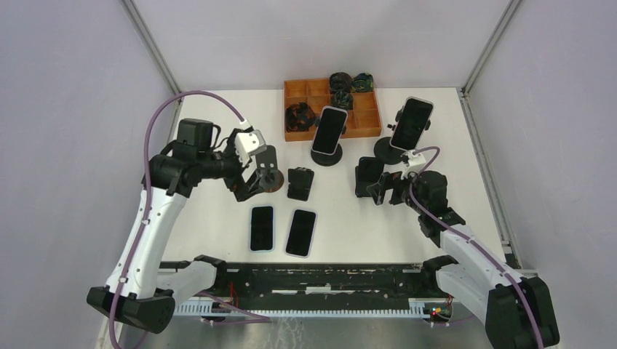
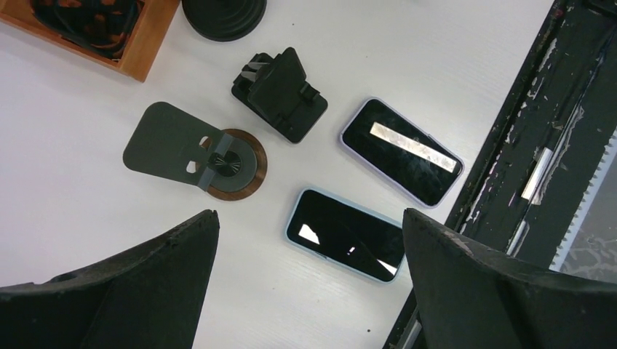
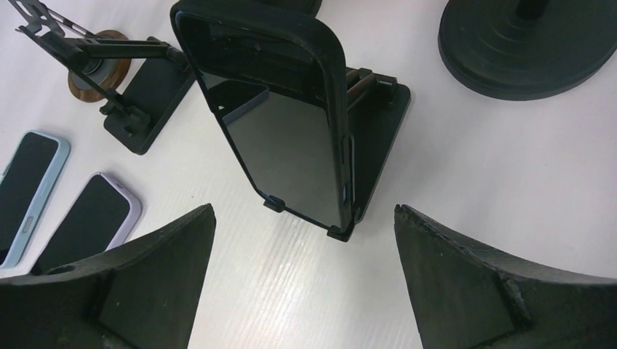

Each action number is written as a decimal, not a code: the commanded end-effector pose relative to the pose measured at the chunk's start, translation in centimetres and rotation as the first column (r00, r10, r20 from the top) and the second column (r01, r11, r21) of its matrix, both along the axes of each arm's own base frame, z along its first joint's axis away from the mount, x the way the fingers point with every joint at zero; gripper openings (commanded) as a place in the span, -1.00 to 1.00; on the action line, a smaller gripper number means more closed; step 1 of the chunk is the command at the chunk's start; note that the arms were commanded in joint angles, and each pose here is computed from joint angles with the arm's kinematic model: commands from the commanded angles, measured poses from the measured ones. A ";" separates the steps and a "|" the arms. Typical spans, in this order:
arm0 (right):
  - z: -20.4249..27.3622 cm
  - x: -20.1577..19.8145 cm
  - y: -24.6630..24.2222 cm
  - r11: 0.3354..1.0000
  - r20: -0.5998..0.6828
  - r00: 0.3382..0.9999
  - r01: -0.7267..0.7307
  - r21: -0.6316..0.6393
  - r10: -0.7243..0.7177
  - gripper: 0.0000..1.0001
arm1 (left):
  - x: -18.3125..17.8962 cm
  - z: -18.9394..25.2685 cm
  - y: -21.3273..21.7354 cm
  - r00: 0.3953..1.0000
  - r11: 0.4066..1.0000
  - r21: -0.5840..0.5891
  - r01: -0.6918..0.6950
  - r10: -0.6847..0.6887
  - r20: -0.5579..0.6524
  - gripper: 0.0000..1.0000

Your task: Remove the phone from the phone stand

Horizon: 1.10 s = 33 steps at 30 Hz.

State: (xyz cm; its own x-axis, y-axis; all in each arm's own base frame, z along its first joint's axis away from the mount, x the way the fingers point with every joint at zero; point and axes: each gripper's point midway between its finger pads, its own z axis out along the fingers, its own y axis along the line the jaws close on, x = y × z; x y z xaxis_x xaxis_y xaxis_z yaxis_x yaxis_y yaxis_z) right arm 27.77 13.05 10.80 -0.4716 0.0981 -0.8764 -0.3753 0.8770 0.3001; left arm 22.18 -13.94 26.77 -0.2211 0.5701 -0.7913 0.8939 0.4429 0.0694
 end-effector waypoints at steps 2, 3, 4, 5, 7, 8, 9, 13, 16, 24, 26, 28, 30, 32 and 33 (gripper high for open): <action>0.6 0.3 0.9 0.994 0.001 0.995 -0.102 0.046 0.102 0.96 | -0.1 1.1 -0.1 0.995 0.999 0.001 0.044 -0.044 0.091 1.00; 0.5 0.1 1.4 0.988 -0.016 0.991 -0.135 0.077 0.136 0.96 | -0.2 0.9 0.0 0.995 0.999 0.006 0.044 -0.044 0.085 1.00; 0.3 0.1 1.7 0.985 -0.025 0.989 -0.144 0.093 0.147 0.96 | -0.3 0.7 0.0 0.996 0.999 0.013 0.047 -0.048 0.079 1.00; 0.4 0.3 1.6 0.985 -0.010 0.990 -0.139 0.099 0.141 0.96 | -0.5 0.4 0.1 0.996 0.999 0.019 0.050 -0.051 0.071 1.00; 0.3 0.4 1.3 0.987 0.007 0.992 -0.127 0.096 0.127 0.96 | -0.7 0.1 0.2 0.996 0.998 0.029 0.057 -0.058 0.060 1.00; 0.3 0.5 1.3 0.986 0.010 0.991 -0.132 0.098 0.131 0.96 | -0.8 0.0 0.3 0.997 0.998 0.033 0.061 -0.062 0.051 1.00; 0.4 0.5 1.5 0.983 0.021 0.989 -0.148 0.104 0.147 0.96 | -1.0 -0.2 0.3 0.997 0.997 0.038 0.068 -0.070 0.043 1.00; 0.9 1.2 2.1 0.977 0.055 0.981 -0.189 0.101 0.185 0.96 | -1.7 -0.7 0.4 0.994 0.994 0.052 0.098 -0.100 0.038 1.00; 0.4 1.8 2.0 0.979 0.053 0.983 -0.182 0.090 0.178 0.96 | -1.9 -0.7 0.4 0.992 0.992 0.053 0.111 -0.114 0.048 1.00; -0.6 2.6 1.8 0.982 0.104 0.987 -0.136 0.133 0.123 0.89 | -3.3 -0.5 0.3 0.979 0.982 0.053 0.180 -0.184 0.088 1.00; -1.1 2.6 2.0 0.979 0.097 0.987 -0.145 0.143 0.132 0.84 | -3.6 -0.5 0.3 0.977 0.981 0.054 0.185 -0.190 0.096 1.00; -1.6 2.4 2.1 0.976 0.094 0.987 -0.145 0.164 0.131 0.78 | -3.6 -0.5 0.3 0.977 0.981 0.057 0.185 -0.189 0.096 1.00; -2.0 2.4 2.1 0.975 0.075 0.990 -0.132 0.178 0.120 0.69 | -3.5 -0.3 0.4 0.979 0.983 0.061 0.175 -0.180 0.096 1.00; -2.2 2.6 2.3 0.973 0.063 0.991 -0.132 0.188 0.122 0.58 | -3.2 -0.3 0.7 0.983 0.986 0.070 0.154 -0.160 0.088 1.00; -2.0 2.7 2.4 0.972 0.068 0.990 -0.138 0.192 0.127 0.53 | -3.0 -0.4 0.8 0.986 0.987 0.074 0.142 -0.148 0.081 1.00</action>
